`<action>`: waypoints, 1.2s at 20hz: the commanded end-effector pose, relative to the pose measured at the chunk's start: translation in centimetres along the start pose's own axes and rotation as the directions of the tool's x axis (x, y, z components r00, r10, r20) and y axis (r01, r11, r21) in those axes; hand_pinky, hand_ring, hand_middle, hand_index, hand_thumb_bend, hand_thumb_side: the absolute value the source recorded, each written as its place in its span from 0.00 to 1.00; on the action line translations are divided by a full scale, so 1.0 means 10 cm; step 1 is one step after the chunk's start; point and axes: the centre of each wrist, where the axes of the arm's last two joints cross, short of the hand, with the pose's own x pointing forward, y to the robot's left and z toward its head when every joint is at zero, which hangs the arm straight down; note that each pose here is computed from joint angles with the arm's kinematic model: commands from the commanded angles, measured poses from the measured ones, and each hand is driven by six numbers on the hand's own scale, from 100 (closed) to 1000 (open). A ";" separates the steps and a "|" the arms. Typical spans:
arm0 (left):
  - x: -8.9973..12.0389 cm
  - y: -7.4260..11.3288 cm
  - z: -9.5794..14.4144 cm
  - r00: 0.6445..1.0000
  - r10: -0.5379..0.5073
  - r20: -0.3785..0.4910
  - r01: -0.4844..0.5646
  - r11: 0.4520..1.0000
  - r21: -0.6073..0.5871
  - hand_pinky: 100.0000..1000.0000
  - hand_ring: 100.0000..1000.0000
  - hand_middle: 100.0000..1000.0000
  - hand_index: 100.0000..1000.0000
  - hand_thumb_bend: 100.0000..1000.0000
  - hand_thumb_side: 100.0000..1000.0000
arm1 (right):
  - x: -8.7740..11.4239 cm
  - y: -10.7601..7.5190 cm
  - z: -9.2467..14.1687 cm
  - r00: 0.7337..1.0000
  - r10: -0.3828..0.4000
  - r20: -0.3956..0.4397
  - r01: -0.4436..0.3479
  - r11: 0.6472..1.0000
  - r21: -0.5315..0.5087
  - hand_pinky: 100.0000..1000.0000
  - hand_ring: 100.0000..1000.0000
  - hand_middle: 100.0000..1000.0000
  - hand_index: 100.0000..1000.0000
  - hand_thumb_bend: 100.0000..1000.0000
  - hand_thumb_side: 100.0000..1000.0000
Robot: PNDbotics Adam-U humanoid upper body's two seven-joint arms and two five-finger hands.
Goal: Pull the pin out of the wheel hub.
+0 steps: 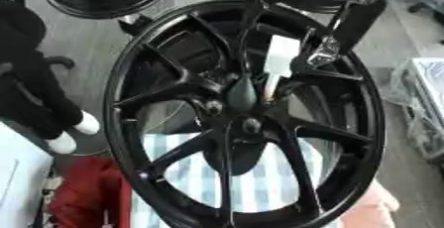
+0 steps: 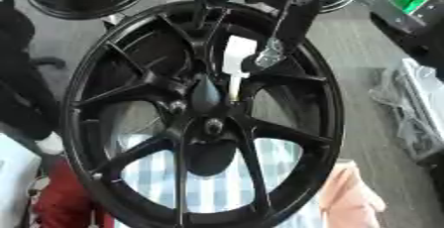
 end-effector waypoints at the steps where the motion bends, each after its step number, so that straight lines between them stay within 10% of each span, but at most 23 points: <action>1: 0.11 0.07 -0.06 0.999 -0.032 0.033 0.032 0.999 -0.007 0.66 0.78 0.68 0.69 0.11 0.56 | -0.05 -0.08 0.18 0.958 0.207 0.197 -0.256 0.927 0.272 0.86 0.82 0.76 0.81 0.36 0.20; 24: 0.12 0.06 -0.07 0.999 -0.028 0.034 0.029 0.999 -0.014 0.66 0.78 0.68 0.69 0.10 0.57 | 0.04 -0.03 0.04 0.935 0.239 0.261 -0.312 0.906 0.287 0.85 0.81 0.74 0.79 0.36 0.21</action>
